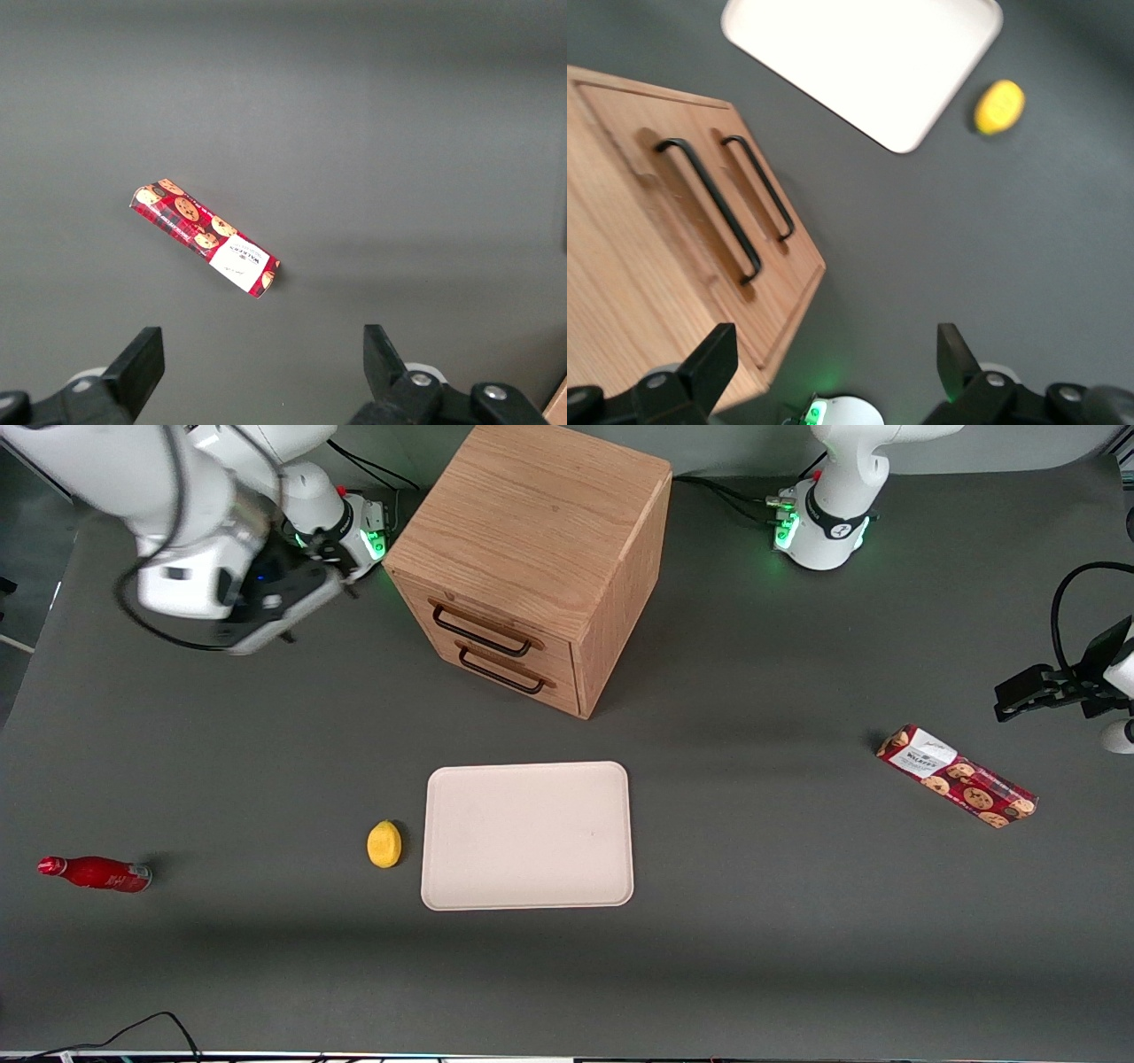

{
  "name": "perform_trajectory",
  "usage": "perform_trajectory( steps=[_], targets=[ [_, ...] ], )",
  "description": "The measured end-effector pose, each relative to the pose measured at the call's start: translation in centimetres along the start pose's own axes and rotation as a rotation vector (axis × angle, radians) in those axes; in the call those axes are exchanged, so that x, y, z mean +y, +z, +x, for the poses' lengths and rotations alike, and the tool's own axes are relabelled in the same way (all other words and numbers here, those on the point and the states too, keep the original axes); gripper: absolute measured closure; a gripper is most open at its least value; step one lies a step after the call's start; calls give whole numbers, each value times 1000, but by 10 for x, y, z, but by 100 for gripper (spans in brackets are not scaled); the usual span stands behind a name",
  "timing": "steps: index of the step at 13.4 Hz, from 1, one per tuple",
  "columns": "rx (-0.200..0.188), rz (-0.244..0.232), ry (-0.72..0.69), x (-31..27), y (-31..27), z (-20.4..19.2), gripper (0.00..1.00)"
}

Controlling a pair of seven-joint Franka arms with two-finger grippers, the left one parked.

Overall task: Open upper drawer
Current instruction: 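Move the right gripper to the upper drawer's black handle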

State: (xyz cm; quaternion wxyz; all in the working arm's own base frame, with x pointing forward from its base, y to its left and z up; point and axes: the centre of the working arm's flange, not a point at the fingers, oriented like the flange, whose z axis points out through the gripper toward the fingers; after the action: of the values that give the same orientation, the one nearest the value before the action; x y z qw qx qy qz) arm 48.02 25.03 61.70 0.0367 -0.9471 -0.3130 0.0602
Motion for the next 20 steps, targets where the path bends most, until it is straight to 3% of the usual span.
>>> perform_trajectory(
  steps=[4, 7, 10, 14, 20],
  targets=[
    [13, -17, -101, -54, 27, 32, 0],
    [-8, -10, -101, -55, 44, 43, 0],
    [-38, 90, -86, -57, 65, 49, 0],
    [-75, 171, -87, -50, 92, 58, 0],
    [-178, 205, -81, -38, 159, 82, 0]
  ],
)
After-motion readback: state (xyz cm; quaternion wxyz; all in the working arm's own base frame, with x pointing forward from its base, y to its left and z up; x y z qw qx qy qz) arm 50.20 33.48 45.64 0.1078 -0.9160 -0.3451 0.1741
